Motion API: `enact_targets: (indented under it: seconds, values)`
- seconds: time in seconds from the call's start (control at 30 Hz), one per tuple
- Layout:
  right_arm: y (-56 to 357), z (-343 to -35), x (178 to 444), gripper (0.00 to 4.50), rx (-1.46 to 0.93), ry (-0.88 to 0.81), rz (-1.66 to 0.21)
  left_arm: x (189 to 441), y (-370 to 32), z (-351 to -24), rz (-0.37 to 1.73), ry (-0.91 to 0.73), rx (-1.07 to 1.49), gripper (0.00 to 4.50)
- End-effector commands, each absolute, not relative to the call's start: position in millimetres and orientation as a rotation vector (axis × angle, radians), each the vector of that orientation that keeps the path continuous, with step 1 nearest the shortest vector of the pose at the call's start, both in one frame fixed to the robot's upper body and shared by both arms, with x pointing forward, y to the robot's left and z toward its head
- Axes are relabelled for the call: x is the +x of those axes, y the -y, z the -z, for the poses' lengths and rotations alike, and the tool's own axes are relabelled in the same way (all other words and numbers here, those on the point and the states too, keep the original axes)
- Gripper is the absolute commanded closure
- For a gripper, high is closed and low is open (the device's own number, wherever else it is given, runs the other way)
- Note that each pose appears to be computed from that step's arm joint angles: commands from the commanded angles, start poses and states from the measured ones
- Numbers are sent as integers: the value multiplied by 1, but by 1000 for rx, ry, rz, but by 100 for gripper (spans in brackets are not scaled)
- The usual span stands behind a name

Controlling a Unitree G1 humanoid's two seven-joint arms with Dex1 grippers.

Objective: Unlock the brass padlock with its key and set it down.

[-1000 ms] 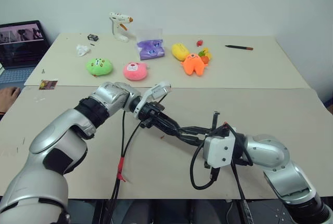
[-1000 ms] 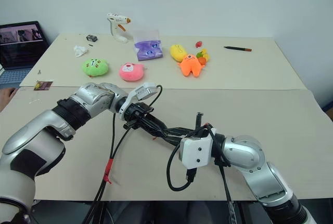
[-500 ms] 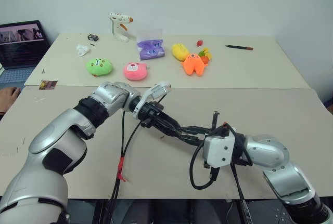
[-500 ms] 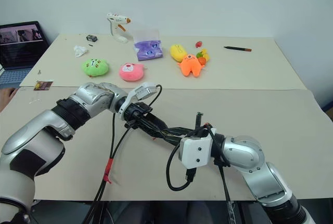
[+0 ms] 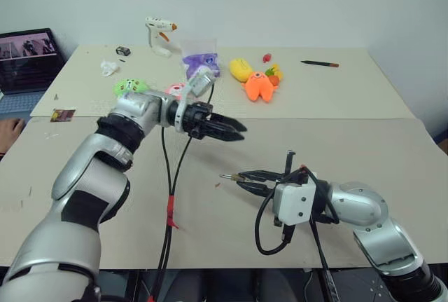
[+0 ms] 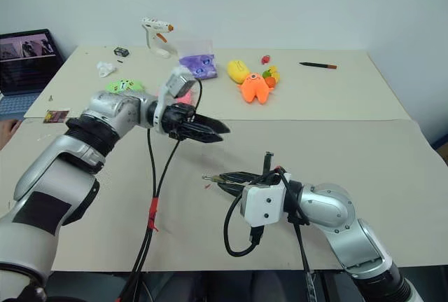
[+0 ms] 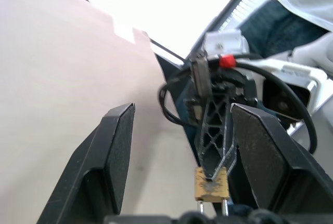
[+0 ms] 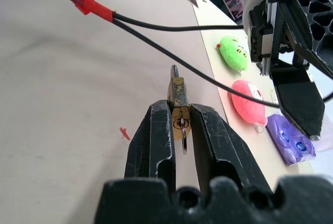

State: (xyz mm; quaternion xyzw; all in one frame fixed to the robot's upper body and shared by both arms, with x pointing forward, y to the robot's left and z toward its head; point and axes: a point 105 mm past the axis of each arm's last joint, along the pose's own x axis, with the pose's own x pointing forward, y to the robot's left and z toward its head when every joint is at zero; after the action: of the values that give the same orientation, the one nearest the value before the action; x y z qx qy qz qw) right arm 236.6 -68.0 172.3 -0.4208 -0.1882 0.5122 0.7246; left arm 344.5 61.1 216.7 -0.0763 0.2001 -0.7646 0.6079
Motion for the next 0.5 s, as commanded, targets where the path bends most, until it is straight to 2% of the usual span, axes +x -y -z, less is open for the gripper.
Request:
enact_targets:
  seconds: [0.03,0.17,0.27,0.5]
  values:
    - [71,-185,238,441,-927,466,-1089,337,-67,-217,1790,-468,-155,234]
    - [72,-188,240,441,-927,471,-1078,330,-71,-207,1800,-494,-95,378]
    - [69,-195,239,441,-918,489,-1079,325,-69,-203,1821,-510,-106,445]
    - [65,-207,238,441,-912,512,-1080,320,-63,-194,1853,-527,-83,445]
